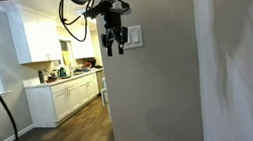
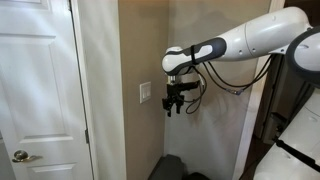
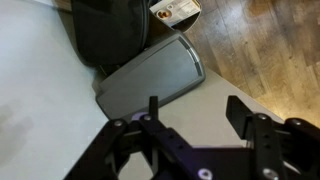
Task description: Turn off the right light switch.
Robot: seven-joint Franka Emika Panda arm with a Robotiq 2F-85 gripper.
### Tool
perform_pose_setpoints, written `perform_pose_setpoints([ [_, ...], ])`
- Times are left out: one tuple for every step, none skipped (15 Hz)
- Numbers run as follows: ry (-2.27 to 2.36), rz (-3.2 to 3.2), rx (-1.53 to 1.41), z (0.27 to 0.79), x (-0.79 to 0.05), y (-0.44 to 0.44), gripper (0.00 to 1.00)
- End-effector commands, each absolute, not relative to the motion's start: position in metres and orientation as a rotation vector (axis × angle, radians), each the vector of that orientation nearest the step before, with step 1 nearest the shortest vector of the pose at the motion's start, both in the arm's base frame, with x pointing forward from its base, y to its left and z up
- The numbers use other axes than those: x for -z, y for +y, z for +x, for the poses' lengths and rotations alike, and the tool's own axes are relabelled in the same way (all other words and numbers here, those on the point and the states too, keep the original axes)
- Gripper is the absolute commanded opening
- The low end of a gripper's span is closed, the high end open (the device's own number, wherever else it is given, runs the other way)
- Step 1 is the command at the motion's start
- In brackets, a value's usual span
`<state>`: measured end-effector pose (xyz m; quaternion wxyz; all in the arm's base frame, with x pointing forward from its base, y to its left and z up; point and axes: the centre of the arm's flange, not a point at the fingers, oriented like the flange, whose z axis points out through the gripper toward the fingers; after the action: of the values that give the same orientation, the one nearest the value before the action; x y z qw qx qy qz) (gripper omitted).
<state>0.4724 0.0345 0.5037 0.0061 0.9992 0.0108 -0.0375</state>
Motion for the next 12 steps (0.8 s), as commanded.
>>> perform_pose_setpoints([
  [0.046, 3.204, 0.057, 0.485, -0.502, 0.039, 0.41],
  [0.031, 3.221, 0.038, 0.488, -0.501, 0.040, 0.34],
  [0.001, 3.243, 0.006, 0.492, -0.500, 0.042, 0.27],
  [-0.026, 3.255, -0.023, 0.495, -0.499, 0.044, 0.20],
  [-0.038, 3.262, -0.050, 0.499, -0.497, 0.046, 0.15],
  [-0.042, 3.269, -0.069, 0.503, -0.495, 0.047, 0.09],
  [-0.061, 3.270, -0.096, 0.508, -0.493, 0.048, 0.02],
  [-0.069, 3.271, -0.121, 0.512, -0.491, 0.048, 0.01],
  [-0.084, 3.264, -0.157, 0.518, -0.489, 0.047, 0.00],
  [-0.096, 3.259, -0.190, 0.523, -0.489, 0.047, 0.00],
  [-0.110, 3.252, -0.226, 0.529, -0.489, 0.046, 0.00],
  [-0.119, 3.246, -0.261, 0.535, -0.490, 0.046, 0.00],
])
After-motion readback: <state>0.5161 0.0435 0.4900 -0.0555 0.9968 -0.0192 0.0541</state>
